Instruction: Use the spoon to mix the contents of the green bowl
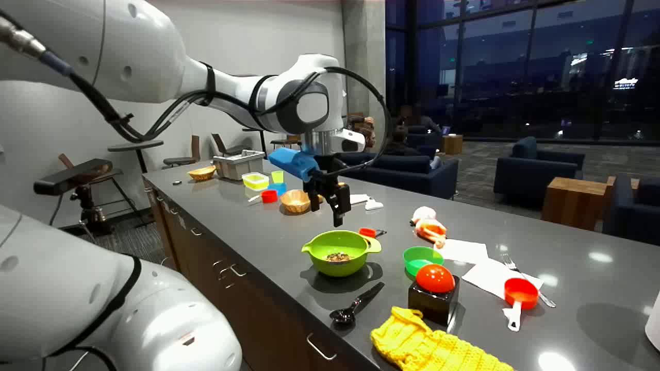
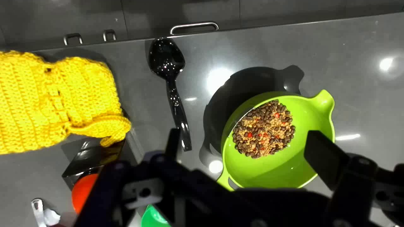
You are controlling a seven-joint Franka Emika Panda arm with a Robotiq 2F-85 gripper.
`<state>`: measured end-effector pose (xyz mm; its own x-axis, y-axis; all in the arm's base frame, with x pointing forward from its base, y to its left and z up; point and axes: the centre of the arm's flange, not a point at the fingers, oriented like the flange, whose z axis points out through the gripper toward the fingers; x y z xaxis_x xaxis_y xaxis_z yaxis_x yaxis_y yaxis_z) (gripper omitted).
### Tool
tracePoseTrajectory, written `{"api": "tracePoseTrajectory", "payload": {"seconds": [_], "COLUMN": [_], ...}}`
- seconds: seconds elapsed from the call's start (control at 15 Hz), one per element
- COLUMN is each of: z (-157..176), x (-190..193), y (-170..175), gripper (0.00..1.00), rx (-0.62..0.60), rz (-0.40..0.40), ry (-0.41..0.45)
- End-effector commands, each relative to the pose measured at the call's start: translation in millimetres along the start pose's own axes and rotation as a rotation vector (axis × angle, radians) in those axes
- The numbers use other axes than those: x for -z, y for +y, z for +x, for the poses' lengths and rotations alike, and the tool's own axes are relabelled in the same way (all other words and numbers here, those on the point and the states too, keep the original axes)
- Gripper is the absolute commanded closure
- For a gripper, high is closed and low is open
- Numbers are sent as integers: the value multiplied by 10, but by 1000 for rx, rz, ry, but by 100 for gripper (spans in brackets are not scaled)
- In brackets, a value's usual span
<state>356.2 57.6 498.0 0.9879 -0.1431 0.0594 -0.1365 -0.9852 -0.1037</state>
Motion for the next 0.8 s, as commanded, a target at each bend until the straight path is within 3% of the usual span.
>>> {"api": "tracePoseTrajectory", "payload": {"seconds": [0.0,0.53,0.73], "z": [0,0,48], "x": [0,0,-226], "y": [0,0,115], "gripper": [0,0,0], "rx": [0,0,-12], "rz": [0,0,-29], "ry": [0,0,-6]}}
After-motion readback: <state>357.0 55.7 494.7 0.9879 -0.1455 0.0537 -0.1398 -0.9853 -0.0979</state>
